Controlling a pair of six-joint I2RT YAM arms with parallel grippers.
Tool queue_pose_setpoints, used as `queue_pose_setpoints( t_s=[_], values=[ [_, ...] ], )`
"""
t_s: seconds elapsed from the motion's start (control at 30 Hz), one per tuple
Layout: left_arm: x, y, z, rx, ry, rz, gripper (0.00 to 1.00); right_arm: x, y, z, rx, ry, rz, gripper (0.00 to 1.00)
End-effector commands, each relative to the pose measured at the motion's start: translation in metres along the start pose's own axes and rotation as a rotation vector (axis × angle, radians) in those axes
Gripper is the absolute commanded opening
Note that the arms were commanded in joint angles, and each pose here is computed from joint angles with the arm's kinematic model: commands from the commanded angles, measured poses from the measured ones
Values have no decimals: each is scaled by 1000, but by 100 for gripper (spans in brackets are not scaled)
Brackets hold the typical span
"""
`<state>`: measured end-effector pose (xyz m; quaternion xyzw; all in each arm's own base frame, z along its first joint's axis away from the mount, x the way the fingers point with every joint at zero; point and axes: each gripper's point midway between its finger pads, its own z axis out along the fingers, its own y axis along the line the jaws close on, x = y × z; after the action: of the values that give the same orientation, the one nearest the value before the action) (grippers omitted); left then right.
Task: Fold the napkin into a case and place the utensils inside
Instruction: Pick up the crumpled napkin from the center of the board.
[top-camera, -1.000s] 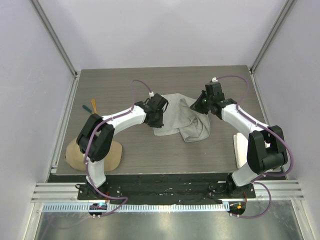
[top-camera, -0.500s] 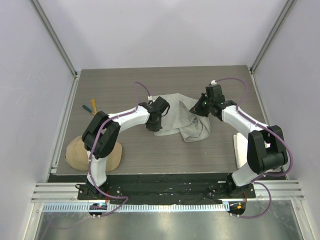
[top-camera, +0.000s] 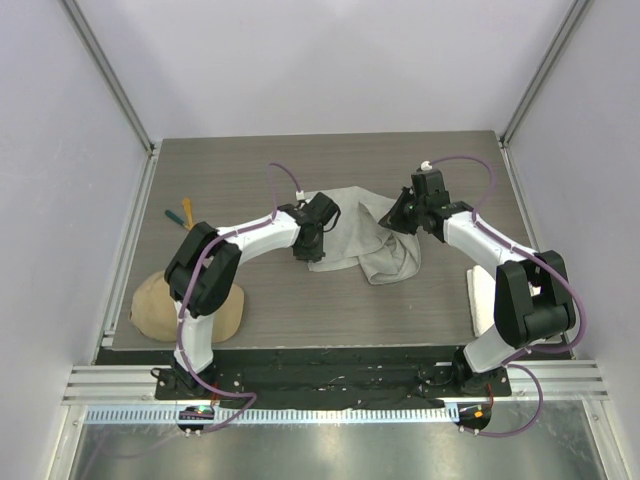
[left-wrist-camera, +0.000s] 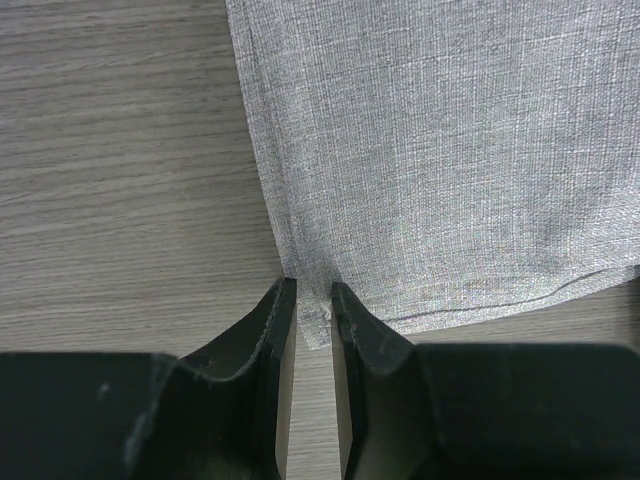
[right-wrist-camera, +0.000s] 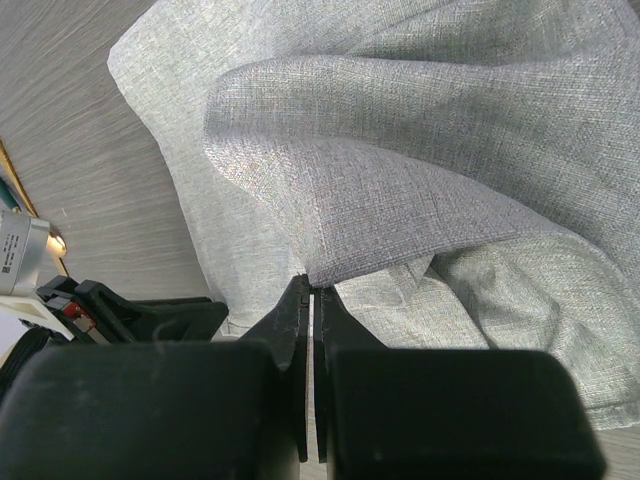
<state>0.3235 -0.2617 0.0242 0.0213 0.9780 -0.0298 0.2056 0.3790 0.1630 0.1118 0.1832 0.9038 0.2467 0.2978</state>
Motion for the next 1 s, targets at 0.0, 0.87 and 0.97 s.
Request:
queue_pose_setpoints(
  t_s=[0.0,0.87,0.97],
  values=[
    [-22,-15,-8,46,-67,-33,24,-13,17,-16,-69,-54,-25,1],
    [-45,-7,-23,-16,-140,-30,0,-18,19,-23,-68,-70,-68,1],
    [-62,-16,-53,33,-169,-21,0,-29,20,-33,-41,-103,-100,1]
  ],
)
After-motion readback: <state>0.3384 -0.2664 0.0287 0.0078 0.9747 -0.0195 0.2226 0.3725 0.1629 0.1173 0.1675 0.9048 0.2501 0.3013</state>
